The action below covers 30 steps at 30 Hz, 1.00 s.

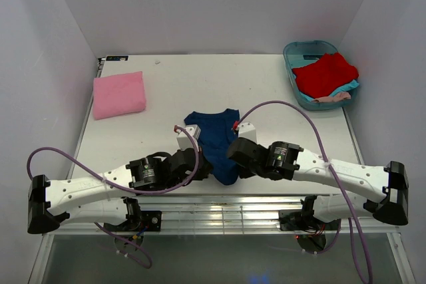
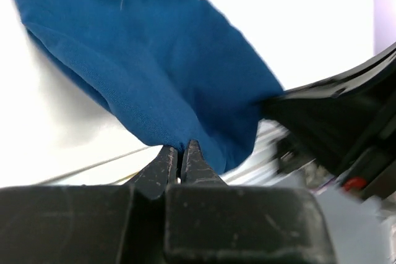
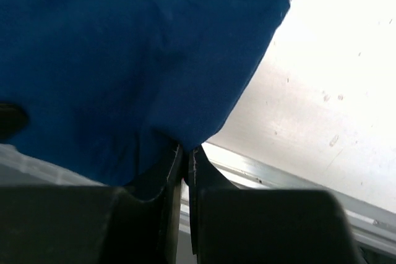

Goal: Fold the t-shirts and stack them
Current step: Fold the long partially folded tshirt into a neat square

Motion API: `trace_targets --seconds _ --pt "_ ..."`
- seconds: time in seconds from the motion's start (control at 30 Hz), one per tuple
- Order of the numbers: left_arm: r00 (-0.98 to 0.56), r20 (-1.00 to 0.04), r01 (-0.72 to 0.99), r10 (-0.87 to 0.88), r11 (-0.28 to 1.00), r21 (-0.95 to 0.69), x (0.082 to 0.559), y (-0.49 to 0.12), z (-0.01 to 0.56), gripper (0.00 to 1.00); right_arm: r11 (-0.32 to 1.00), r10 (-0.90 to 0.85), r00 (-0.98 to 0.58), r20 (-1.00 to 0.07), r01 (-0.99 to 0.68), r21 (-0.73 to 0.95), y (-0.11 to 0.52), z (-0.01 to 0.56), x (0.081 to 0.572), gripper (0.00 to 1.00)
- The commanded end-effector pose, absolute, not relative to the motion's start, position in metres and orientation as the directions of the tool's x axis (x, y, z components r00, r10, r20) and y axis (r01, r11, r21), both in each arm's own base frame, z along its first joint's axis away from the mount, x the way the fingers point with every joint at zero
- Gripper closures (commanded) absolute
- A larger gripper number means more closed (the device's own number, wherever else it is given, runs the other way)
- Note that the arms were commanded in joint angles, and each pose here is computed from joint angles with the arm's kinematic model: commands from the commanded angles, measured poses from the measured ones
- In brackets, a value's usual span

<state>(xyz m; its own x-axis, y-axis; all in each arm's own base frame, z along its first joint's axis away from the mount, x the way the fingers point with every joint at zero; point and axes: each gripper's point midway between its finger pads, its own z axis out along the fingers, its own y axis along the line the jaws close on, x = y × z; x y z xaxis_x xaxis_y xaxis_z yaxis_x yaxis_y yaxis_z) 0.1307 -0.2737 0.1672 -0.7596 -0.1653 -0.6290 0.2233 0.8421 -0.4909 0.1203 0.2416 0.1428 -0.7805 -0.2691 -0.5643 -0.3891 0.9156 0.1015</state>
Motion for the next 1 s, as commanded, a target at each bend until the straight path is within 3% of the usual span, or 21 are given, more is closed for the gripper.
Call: trace_targets --seconds 0.0,0.47,0.97 --pt "-0.652 -0.721 0.208 -0.235 0.859 -0.468 0.154 -0.266 0.211 1.0 0.937 -0.194 -0.697 -0.69 -0.339 0.079 0.245 0.192 0.148 0.92" --pt "-0.512 -0.773 0.064 -0.374 0.881 -0.468 0.179 -0.232 0.22 1.0 0.948 -0.277 -0.565 -0.778 -0.295 -0.123 0.252 0.216 0.215 0.92" --pt "-0.346 -0.852 0.044 -0.394 0.9 -0.434 0.231 -0.228 0.226 1.0 0.944 -0.279 -0.493 -0.824 -0.297 -0.142 0.254 0.226 0.292 0.92"
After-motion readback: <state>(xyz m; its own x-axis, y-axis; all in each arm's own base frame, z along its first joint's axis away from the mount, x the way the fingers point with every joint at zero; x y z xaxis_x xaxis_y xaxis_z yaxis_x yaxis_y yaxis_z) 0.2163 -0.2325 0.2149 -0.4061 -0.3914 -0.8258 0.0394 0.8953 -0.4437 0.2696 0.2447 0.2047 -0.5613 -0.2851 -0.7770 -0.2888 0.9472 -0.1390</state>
